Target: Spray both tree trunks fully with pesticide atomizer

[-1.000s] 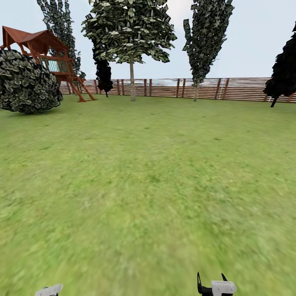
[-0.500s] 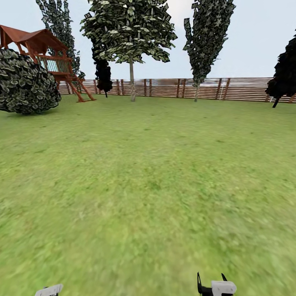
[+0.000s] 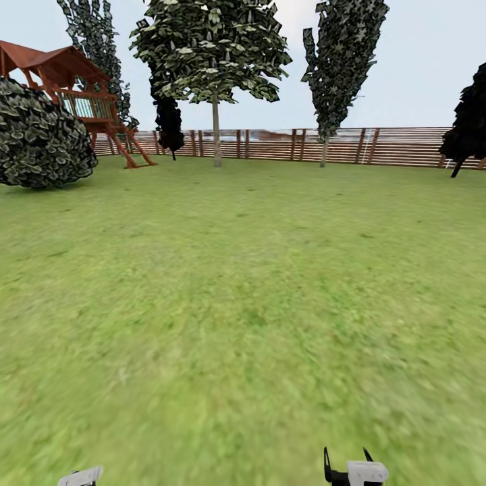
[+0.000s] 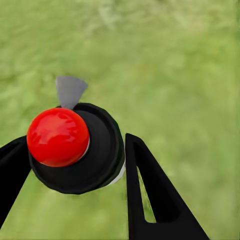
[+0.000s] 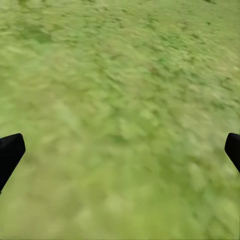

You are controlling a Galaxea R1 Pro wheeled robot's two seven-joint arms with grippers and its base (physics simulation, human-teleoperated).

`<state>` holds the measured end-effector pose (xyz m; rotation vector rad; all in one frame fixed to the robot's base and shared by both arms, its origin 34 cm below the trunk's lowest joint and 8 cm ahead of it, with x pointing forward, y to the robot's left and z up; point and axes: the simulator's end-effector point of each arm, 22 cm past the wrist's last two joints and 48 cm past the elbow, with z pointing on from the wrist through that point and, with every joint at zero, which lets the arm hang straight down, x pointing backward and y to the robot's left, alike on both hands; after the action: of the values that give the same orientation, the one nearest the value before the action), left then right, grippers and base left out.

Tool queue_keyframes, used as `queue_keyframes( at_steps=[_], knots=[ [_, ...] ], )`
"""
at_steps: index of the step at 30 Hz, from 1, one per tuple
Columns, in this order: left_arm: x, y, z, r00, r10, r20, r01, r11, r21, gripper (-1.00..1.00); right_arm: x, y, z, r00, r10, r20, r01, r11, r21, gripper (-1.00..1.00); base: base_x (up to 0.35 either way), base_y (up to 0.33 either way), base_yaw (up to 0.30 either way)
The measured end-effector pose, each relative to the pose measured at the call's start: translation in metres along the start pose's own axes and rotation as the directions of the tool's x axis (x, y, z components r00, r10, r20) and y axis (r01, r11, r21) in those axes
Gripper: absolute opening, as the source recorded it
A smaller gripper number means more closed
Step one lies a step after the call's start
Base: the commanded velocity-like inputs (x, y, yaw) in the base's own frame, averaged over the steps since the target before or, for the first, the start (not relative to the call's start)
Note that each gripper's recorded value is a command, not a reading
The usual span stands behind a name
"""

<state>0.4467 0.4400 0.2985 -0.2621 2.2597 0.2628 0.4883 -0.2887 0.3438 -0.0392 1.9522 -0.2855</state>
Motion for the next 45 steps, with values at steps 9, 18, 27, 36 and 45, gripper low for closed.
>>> queue_keyframes(
  at_steps=[9,18,27,36,45],
  knots=[
    [0.010,0.002,-0.005,1.000,0.003,-0.014,-0.003,1.000,-0.002,-1.00,0.000,0.000,0.000,1.000,0.000,0.000,0.000,1.000,0.000,1.00,0.337,0.000,0.000],
    [0.010,0.002,-0.005,1.000,0.003,-0.015,-0.003,1.000,-0.002,-1.00,0.000,0.000,0.000,1.000,0.000,0.000,0.000,1.000,0.000,1.00,0.337,0.000,0.000],
    [0.010,0.002,-0.005,1.000,0.003,-0.015,-0.003,1.000,-0.002,-1.00,0.000,0.000,0.000,1.000,0.000,0.000,0.000,1.000,0.000,1.00,0.337,0.000,0.000],
    [0.010,0.002,-0.005,1.000,0.003,-0.015,-0.003,1.000,-0.002,-1.00,0.000,0.000,0.000,1.000,0.000,0.000,0.000,1.000,0.000,1.00,0.337,0.000,0.000],
    [0.011,0.001,-0.005,1.000,0.004,-0.015,-0.004,1.000,0.000,-1.00,0.000,0.000,0.000,1.000,0.000,0.000,0.000,1.000,0.000,1.00,0.337,0.000,0.000]
  ],
)
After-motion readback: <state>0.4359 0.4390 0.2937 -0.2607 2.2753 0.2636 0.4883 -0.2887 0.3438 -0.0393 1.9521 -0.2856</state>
